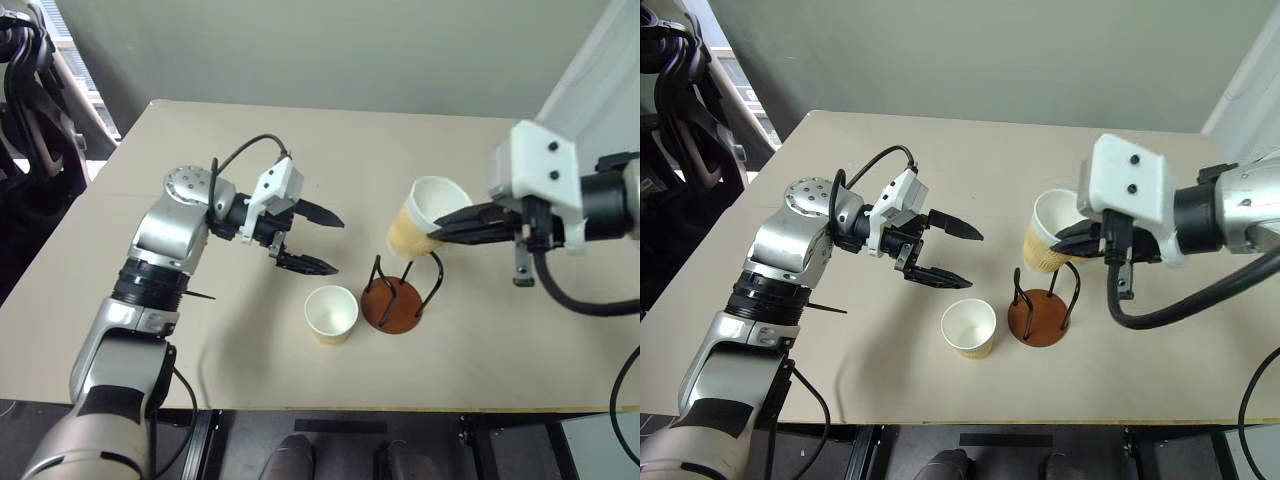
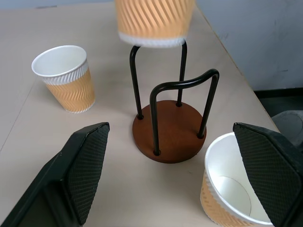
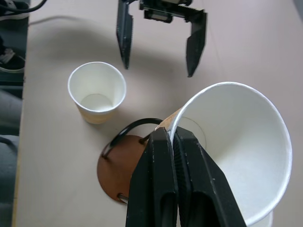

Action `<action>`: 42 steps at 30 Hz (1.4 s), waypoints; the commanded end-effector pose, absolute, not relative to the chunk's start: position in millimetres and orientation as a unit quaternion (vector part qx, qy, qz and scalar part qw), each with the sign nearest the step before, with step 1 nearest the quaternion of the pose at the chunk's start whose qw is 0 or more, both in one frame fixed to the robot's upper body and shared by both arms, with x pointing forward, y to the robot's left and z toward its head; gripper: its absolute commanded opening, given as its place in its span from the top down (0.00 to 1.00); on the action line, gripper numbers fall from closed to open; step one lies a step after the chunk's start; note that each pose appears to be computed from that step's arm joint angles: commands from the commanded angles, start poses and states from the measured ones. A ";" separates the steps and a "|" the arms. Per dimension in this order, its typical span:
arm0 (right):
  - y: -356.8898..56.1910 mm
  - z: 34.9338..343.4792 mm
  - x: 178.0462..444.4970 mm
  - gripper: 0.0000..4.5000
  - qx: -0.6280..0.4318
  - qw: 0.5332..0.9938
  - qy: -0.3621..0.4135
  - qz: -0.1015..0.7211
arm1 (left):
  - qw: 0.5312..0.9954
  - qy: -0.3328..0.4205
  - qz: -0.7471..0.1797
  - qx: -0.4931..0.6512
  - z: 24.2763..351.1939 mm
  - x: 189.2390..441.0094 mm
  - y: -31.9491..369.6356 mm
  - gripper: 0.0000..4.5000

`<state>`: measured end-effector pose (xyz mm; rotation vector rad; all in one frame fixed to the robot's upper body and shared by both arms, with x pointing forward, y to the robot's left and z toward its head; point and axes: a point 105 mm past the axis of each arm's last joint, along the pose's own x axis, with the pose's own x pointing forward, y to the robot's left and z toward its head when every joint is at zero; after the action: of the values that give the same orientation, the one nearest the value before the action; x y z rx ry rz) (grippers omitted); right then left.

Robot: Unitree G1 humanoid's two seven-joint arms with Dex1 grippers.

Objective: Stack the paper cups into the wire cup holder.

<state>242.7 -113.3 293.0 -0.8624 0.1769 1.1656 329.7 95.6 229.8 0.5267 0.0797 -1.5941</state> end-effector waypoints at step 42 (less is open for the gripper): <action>-113.1 283.0 251.6 0.74 -0.315 0.794 0.014 0.520 | 0.653 0.002 -0.709 0.269 248.1 313.9 96.7 0.00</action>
<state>252.6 -110.4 268.4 -0.6815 0.0884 1.1552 322.0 94.6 235.6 0.5810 0.0585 -1.6018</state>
